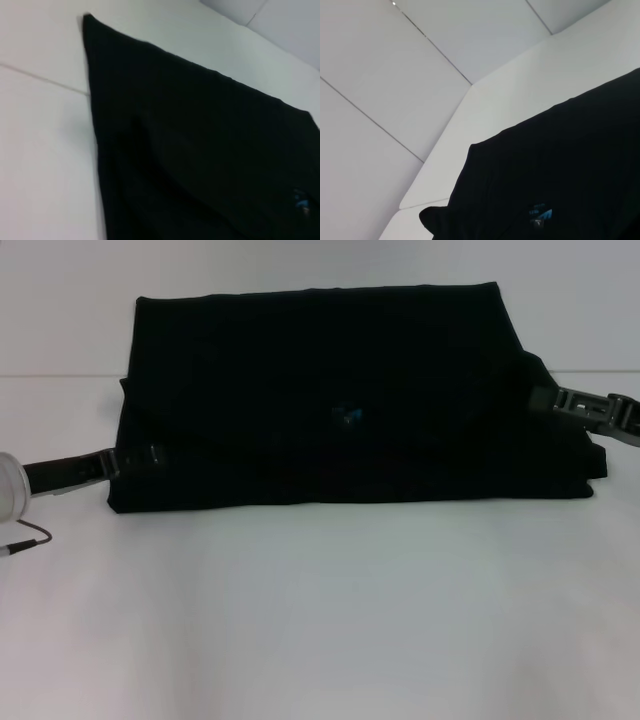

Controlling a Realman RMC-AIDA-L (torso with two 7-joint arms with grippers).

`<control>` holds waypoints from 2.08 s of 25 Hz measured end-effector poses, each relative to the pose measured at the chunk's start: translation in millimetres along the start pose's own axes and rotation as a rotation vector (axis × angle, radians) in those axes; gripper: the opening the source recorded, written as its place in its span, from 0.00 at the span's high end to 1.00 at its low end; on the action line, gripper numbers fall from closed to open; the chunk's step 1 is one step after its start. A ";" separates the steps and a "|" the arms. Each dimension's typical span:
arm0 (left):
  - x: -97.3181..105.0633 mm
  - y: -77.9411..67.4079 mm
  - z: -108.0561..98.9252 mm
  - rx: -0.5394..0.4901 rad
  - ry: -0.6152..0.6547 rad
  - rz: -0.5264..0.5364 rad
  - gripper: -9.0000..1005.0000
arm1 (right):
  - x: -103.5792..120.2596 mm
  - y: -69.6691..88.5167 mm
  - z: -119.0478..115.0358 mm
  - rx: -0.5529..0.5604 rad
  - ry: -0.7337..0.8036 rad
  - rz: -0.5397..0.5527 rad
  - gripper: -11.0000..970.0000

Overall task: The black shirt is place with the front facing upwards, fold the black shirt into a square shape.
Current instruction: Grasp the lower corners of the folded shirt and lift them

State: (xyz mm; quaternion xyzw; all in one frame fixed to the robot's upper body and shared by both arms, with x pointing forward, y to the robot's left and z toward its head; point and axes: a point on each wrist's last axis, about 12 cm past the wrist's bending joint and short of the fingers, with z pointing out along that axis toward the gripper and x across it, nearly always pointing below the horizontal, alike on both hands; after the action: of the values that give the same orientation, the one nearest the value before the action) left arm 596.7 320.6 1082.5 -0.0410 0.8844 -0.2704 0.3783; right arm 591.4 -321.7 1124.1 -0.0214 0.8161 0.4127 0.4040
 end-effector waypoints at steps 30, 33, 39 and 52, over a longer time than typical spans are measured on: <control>15.4 5.9 14.7 -0.067 0.030 -0.006 0.25 | 1.6 -0.9 -0.9 -0.007 -0.014 0.006 0.06; 15.1 6.0 14.5 -0.073 0.032 -0.007 0.30 | 1.5 -0.6 -1.0 -0.010 -0.013 0.006 0.06; 14.3 6.3 13.5 -0.070 0.029 -0.013 0.50 | 0.6 -0.2 -1.7 -0.013 -0.005 0.005 0.06; -6.5 9.5 0.9 0.011 0.050 -0.096 0.94 | -22.1 -11.4 -16.3 0.102 0.104 -0.006 0.07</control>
State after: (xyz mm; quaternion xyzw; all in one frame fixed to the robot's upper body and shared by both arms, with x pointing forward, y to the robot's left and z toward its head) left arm 603.2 330.1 1081.3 -0.0744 0.8892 -0.2937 0.3428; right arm 600.1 -347.0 1137.0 -0.0243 0.8559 0.3676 0.3629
